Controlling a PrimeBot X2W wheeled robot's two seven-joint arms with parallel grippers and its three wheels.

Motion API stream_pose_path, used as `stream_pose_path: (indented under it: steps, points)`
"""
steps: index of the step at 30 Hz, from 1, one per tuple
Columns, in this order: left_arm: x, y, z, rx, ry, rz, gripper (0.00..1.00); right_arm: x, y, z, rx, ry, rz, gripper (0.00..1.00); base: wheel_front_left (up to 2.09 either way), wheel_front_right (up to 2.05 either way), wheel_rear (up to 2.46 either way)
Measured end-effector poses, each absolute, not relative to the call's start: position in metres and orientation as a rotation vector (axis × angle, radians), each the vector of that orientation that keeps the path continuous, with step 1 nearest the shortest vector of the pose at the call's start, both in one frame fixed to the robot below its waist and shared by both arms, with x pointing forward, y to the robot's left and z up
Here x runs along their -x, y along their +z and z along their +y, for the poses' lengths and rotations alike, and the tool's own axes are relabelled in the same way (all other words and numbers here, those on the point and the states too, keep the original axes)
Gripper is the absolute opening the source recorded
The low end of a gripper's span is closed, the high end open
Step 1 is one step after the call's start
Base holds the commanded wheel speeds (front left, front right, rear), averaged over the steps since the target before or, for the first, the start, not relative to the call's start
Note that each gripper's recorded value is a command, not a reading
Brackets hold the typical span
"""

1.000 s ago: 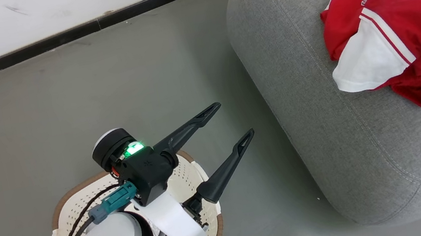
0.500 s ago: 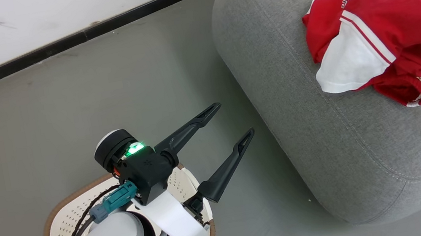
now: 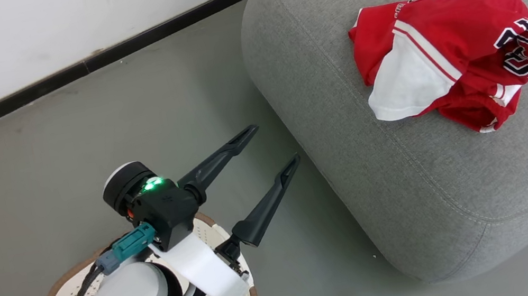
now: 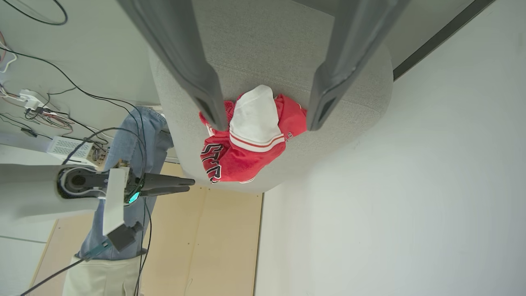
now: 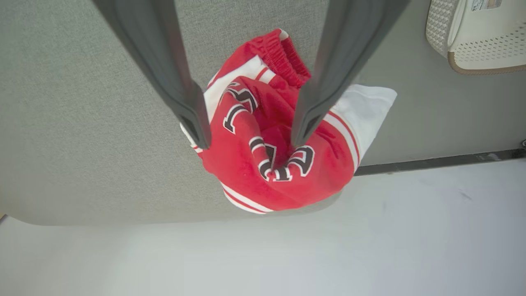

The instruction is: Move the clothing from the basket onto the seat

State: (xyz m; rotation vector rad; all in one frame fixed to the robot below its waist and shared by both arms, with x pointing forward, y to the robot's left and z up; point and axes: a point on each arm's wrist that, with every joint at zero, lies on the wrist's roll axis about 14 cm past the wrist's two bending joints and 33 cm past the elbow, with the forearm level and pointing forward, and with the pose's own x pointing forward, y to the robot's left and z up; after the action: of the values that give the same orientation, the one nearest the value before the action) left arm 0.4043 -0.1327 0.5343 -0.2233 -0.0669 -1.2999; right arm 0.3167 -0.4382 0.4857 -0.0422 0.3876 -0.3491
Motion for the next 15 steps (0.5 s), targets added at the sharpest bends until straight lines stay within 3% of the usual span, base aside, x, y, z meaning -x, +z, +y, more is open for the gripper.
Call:
stream_pose_path:
  steps: [15]
  points:
    - [-0.419,0.54,-0.114,0.218,-1.162,-0.079,1.0,-0.356,0.533,-0.377,0.098,-0.145,0.155,1.0,0.0,0.0,0.0]
